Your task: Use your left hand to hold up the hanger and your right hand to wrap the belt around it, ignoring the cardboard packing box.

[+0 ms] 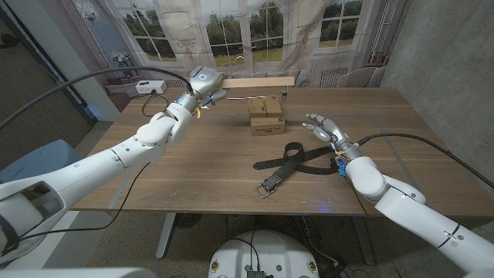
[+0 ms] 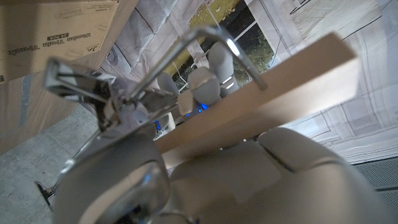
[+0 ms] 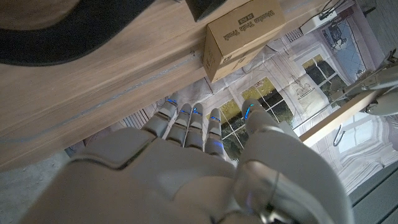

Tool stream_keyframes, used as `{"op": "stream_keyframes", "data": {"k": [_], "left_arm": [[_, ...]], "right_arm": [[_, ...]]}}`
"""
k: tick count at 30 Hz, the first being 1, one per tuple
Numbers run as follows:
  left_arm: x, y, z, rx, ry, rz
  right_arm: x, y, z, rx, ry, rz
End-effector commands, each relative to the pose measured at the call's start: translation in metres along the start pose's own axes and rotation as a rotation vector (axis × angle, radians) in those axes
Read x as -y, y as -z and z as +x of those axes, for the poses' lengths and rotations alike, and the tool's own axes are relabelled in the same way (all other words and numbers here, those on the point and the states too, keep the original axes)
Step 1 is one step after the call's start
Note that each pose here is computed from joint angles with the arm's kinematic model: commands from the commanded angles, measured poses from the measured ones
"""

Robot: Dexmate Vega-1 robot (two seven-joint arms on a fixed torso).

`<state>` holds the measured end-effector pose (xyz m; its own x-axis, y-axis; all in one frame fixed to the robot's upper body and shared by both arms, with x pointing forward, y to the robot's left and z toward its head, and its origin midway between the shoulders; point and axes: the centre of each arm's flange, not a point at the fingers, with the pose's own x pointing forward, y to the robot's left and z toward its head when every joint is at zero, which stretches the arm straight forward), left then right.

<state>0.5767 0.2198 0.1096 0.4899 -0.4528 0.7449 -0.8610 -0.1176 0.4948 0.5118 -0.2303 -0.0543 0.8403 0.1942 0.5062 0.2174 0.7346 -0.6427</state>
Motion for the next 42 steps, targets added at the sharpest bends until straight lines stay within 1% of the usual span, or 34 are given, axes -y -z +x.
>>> {"op": "stream_keyframes", "data": {"k": [1, 7, 9, 13, 15, 21, 25, 29, 33, 36, 39, 42], "left_arm": [[-0.005, 0.002, -0.004, -0.003, -0.029, -0.002], [-0.005, 0.001, -0.002, -0.007, -0.035, -0.007], [-0.004, 0.002, -0.002, -0.012, -0.031, -0.011], [-0.001, 0.002, -0.002, -0.009, -0.025, -0.006], [-0.001, 0.003, -0.001, -0.009, -0.033, -0.01], [-0.003, 0.006, 0.004, -0.004, -0.047, -0.023], [-0.002, 0.008, 0.004, -0.004, -0.045, -0.025], [0.0, 0.012, 0.002, -0.01, -0.036, -0.026], [0.001, 0.016, 0.001, -0.016, -0.031, -0.033], [-0.002, 0.018, 0.003, -0.011, -0.026, -0.031], [-0.005, 0.019, 0.003, 0.001, -0.033, -0.011], [-0.007, 0.022, 0.001, 0.004, -0.04, 0.008]], "right_arm": [[-0.01, -0.009, -0.024, -0.074, 0.001, -0.137], [-0.02, -0.014, -0.029, -0.074, -0.028, -0.168], [-0.024, -0.016, -0.03, -0.079, -0.036, -0.184], [-0.03, -0.02, -0.032, -0.074, -0.061, -0.205], [-0.035, -0.026, -0.034, -0.085, -0.053, -0.25], [-0.042, -0.029, -0.038, -0.103, -0.062, -0.255], [-0.046, -0.032, -0.04, -0.118, -0.056, -0.28], [-0.051, -0.038, -0.038, -0.113, -0.061, -0.296], [-0.059, -0.046, -0.036, -0.069, -0.077, -0.308], [-0.065, -0.049, -0.033, -0.049, -0.096, -0.298], [-0.071, -0.051, -0.031, -0.056, -0.111, -0.328], [-0.075, -0.052, -0.028, -0.096, -0.129, -0.375]]}}
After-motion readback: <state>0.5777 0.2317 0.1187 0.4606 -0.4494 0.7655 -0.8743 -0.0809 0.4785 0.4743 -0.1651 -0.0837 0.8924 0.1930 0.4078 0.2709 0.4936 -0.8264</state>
